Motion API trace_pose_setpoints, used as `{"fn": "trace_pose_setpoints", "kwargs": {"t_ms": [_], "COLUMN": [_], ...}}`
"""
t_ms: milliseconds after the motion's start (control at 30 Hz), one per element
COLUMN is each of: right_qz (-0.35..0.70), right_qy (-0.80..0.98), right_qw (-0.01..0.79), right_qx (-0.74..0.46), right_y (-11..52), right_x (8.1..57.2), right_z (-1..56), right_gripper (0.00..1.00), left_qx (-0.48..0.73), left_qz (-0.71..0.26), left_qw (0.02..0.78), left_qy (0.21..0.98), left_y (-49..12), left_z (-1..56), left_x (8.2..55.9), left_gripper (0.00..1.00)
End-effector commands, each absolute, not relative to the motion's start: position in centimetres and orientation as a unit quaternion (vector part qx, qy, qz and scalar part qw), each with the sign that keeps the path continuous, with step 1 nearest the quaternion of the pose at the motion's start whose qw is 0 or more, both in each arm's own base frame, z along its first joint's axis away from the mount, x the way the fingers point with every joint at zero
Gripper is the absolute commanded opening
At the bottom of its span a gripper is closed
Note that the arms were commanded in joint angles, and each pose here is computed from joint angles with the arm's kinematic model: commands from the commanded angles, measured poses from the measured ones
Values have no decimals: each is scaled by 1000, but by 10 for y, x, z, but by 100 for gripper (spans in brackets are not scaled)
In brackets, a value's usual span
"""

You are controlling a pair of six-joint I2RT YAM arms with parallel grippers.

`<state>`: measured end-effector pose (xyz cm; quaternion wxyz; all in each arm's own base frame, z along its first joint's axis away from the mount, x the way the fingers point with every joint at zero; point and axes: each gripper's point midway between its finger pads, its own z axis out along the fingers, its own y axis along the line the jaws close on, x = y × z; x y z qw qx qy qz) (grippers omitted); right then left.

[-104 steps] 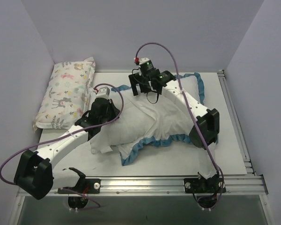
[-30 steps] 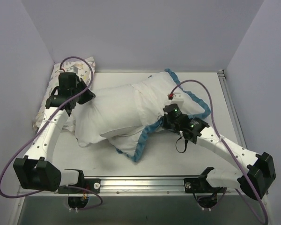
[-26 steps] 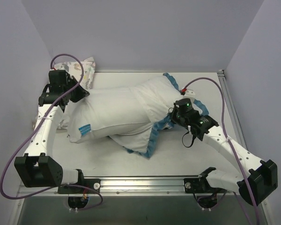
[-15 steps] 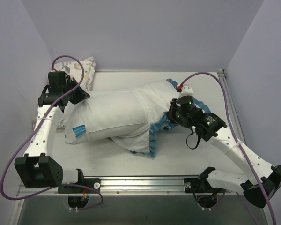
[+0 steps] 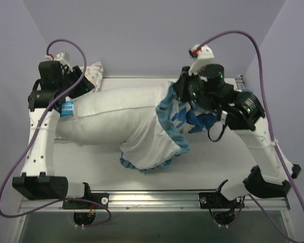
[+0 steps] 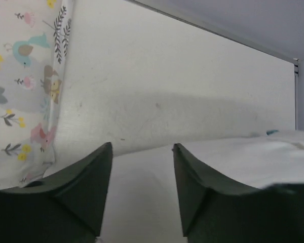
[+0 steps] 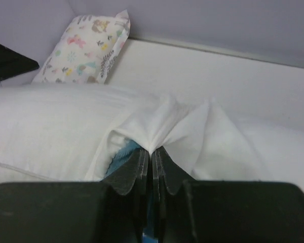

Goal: Remove the pillowcase from the pillow

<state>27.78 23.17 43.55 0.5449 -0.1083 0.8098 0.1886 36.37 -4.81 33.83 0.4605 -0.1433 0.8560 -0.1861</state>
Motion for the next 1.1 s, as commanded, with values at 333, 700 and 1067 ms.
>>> {"fn": "trace_pose_setpoints", "kwargs": {"t_ms": [333,700,1067], "right_qz": [69,93,109], "right_qy": [949,936,881], "right_qw": [303,336,458], "right_qx": [-52,-43,-42], "right_y": [259,237,217], "right_x": [463,465,421], "right_z": [166,201,323], "right_gripper": [0,58,92], "left_qx": [-116,-104,-135], "left_qz": [-192,-249,-259], "left_qw": [486,463,368], "left_qy": [845,844,883], "left_y": [-51,-127,-158], "left_z": [372,291,170], "left_x": [389,323,322], "left_gripper": [88,94,94]}}
